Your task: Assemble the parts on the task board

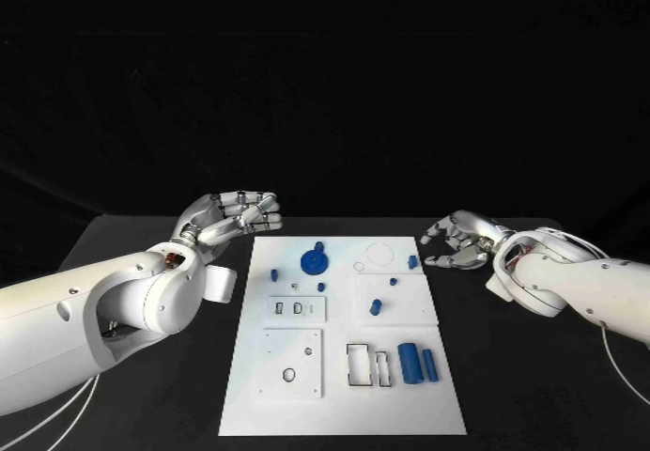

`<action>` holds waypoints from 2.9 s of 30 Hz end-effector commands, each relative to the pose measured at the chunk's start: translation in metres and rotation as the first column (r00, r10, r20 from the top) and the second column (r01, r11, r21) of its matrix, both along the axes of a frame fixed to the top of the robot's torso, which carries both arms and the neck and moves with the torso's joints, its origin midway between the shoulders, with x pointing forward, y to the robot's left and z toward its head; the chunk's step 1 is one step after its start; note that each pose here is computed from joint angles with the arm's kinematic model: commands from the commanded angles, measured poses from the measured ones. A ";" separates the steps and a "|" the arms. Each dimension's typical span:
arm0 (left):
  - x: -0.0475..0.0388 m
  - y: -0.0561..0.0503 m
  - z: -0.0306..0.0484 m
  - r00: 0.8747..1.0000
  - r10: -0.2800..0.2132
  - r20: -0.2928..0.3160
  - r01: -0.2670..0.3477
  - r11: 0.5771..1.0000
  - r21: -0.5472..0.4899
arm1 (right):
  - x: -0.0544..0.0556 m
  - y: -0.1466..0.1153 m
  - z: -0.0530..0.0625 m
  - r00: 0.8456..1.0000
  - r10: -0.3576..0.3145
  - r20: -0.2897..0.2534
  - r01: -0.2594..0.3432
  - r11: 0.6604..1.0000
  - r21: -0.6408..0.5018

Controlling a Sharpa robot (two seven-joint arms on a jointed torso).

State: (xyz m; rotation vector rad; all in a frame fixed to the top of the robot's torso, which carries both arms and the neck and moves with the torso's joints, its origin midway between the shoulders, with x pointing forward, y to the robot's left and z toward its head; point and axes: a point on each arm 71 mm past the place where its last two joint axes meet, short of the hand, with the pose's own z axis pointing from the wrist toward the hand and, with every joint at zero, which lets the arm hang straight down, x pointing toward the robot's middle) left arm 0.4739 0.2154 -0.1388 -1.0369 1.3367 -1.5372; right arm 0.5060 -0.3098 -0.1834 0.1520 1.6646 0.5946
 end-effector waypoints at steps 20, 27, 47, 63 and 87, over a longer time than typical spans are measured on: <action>-0.0004 -0.002 0.0017 1.000 -0.016 0.010 0.016 1.000 -0.010 | 0.002 0.017 -0.020 0.997 0.025 -0.067 -0.024 1.000 0.010; -0.0004 -0.002 0.0017 1.000 -0.016 0.010 0.016 1.000 -0.009 | 0.002 0.019 -0.021 0.997 0.027 -0.066 -0.027 1.000 0.008; -0.0006 -0.001 0.0017 1.000 -0.015 0.009 0.015 1.000 -0.008 | 0.006 0.022 -0.021 0.998 0.009 -0.057 -0.009 1.000 0.003; -0.0006 0.000 0.0017 1.000 -0.013 0.008 0.013 1.000 -0.007 | 0.007 0.023 -0.023 0.999 -0.009 -0.037 0.008 1.000 -0.020; 0.0031 0.001 0.0003 1.000 -0.005 0.008 0.005 1.000 -0.004 | -0.030 0.095 0.015 0.997 0.041 0.070 -0.043 0.999 0.023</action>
